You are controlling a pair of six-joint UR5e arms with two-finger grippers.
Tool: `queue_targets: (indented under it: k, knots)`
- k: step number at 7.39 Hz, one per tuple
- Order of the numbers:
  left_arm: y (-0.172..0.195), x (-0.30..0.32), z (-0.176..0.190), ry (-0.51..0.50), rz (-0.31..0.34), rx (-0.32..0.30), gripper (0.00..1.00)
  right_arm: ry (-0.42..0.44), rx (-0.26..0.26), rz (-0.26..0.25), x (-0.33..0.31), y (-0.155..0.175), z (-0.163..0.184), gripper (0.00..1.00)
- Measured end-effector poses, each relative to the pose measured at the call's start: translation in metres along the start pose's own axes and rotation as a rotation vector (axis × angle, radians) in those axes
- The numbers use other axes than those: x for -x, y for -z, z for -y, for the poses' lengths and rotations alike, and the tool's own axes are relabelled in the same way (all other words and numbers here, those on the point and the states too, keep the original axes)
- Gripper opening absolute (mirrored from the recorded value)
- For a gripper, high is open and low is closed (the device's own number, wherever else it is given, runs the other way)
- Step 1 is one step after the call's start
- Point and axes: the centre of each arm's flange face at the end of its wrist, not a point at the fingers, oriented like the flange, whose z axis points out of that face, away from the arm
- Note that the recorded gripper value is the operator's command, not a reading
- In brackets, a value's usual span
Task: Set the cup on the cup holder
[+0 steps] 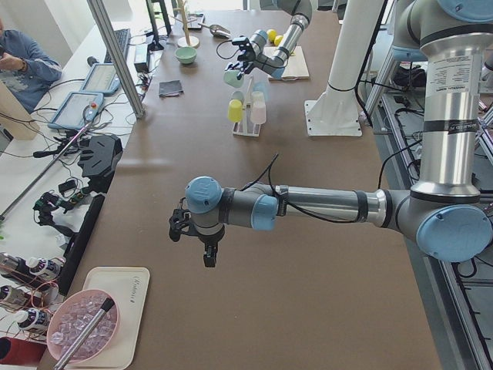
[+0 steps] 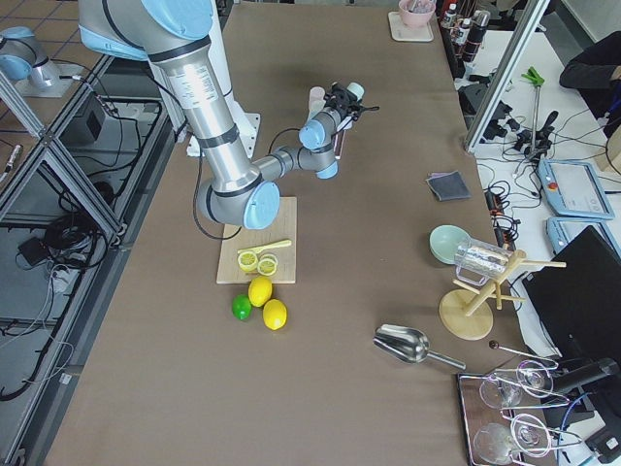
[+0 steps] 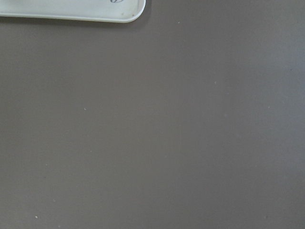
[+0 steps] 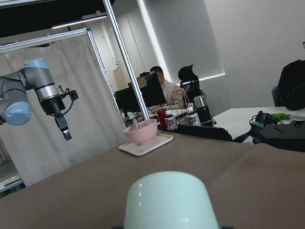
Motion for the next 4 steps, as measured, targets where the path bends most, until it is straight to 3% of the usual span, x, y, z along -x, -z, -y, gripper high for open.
queue_targets:
  k: [4]
  knots:
    - [-0.007,0.016,-0.021,0.004,0.032,0.016,0.99,-0.021,-0.005,0.012,-0.002,0.009,-0.010,0.00]
